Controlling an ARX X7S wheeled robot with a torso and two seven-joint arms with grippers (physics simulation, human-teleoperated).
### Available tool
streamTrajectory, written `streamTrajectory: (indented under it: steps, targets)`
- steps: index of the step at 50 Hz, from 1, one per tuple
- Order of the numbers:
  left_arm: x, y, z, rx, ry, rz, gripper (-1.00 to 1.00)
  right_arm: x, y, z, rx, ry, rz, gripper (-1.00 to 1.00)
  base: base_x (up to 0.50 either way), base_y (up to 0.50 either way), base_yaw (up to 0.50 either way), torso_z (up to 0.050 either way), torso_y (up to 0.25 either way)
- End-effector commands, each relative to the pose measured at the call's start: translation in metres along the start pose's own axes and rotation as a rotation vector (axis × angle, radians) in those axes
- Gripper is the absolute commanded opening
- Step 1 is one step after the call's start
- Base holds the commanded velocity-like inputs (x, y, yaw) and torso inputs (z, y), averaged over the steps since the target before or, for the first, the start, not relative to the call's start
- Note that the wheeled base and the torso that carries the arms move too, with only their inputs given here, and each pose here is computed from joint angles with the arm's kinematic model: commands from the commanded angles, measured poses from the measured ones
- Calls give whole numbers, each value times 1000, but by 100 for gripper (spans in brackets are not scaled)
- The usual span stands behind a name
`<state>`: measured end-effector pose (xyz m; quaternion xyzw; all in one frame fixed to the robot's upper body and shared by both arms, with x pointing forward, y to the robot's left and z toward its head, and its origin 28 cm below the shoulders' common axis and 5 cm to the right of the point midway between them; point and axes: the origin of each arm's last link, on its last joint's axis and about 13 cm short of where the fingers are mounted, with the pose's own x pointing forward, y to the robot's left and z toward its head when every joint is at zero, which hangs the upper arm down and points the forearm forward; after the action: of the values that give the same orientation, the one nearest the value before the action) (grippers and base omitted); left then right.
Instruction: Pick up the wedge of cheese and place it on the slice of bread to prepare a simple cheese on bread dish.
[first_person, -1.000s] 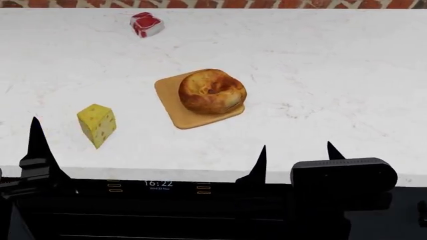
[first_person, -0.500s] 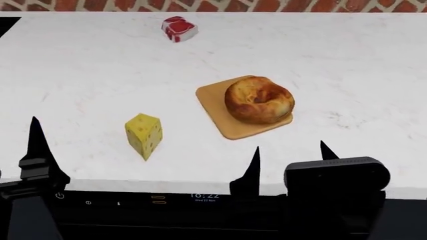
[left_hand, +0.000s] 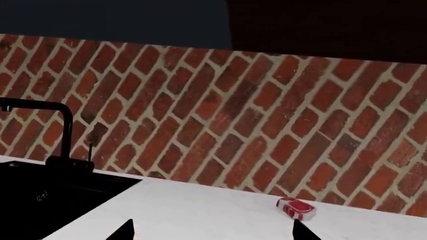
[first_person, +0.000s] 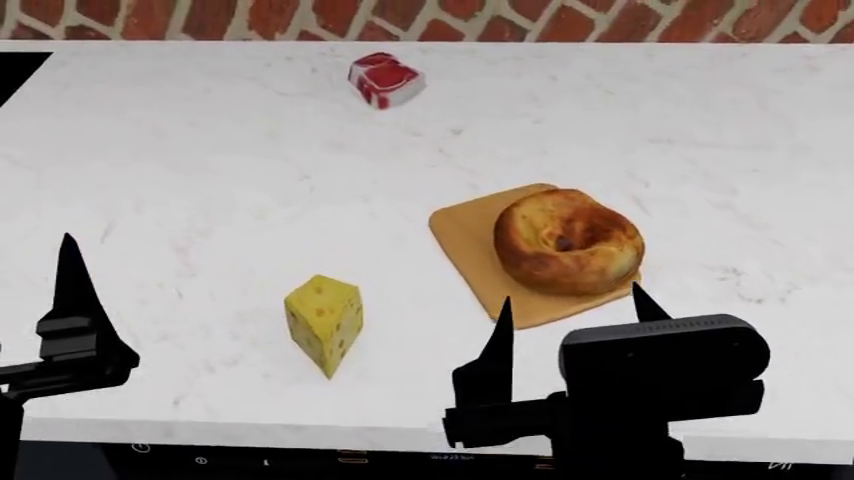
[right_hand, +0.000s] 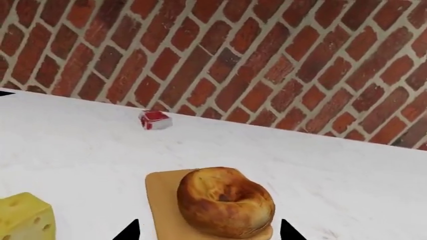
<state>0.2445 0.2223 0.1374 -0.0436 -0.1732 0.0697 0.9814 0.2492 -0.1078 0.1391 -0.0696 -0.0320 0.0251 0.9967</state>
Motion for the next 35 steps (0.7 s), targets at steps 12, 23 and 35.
streamTrajectory:
  steps: [12,23,35]
  targets:
    - [0,0,0,1,1,-3,100,-1,0,0,2,-2,3,100,191,145,0,0,0]
    - [0,0,0,0,-1,-1,100,-1,0,-1,8,16,-8,100,174,76,0,0,0]
    - [0,0,0,4,-3,3,100,-1,-1,-3,-13,35,-31,100,2,0,265,0,0]
